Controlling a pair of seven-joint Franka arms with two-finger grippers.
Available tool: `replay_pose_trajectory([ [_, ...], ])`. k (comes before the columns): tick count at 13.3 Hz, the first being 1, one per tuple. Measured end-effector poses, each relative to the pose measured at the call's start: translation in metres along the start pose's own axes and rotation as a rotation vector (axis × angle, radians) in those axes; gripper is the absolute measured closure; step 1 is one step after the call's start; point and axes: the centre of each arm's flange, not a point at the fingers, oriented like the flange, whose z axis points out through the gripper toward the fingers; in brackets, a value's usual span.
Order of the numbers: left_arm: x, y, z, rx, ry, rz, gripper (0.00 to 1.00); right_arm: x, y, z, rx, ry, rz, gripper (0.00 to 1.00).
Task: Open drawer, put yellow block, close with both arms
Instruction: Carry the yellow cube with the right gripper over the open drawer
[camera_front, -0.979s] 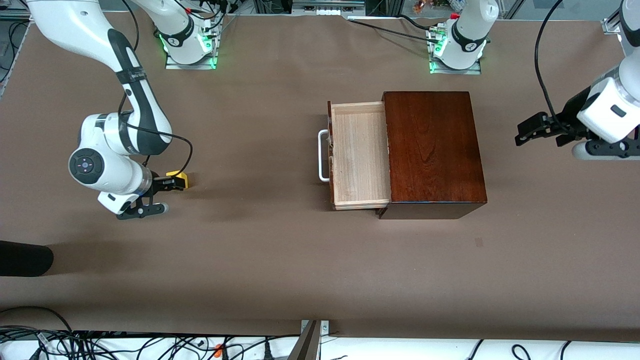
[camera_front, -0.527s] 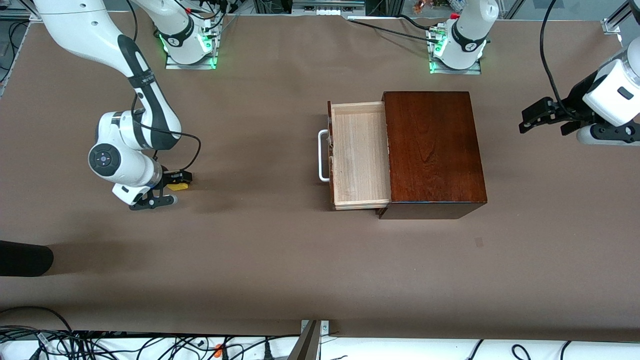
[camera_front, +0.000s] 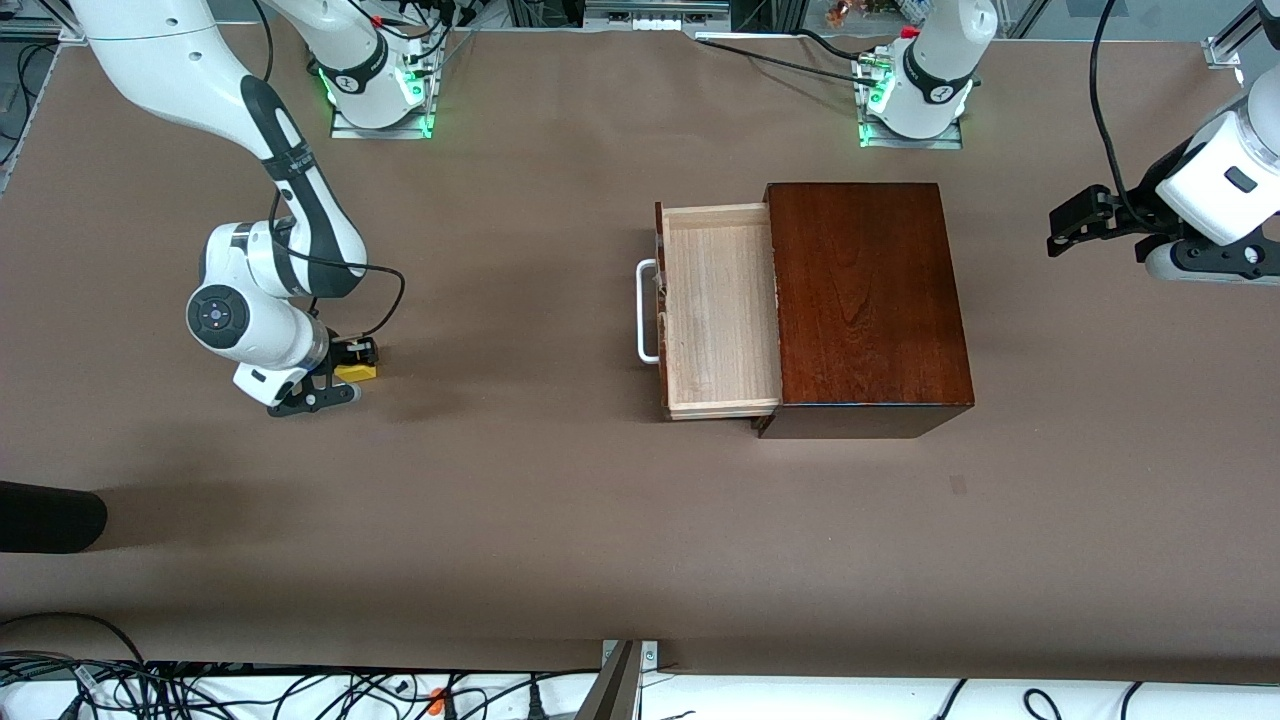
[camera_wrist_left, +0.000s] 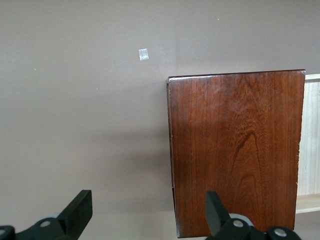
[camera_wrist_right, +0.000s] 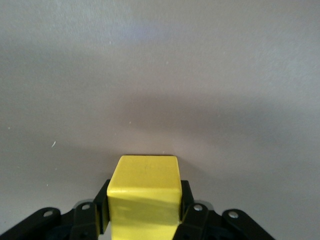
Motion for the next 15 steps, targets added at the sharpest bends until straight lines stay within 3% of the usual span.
replay_pose_trajectory([
  [3,0.000,-0.001,-0.004,0.004,0.009,0.001,0.00,0.024,-0.011,-0.039,0.001,0.021,-0.063,0.44],
  [6,0.001,-0.001,-0.004,0.005,0.010,0.001,0.00,0.056,-0.075,-0.121,0.023,0.044,-0.192,0.44],
  [10,0.003,-0.001,-0.003,0.006,0.008,0.001,0.00,0.063,-0.217,-0.189,0.044,0.128,-0.414,0.44],
  [15,0.006,-0.001,0.000,0.029,0.004,0.004,0.00,0.043,-0.397,-0.206,-0.001,0.211,-0.738,0.44],
])
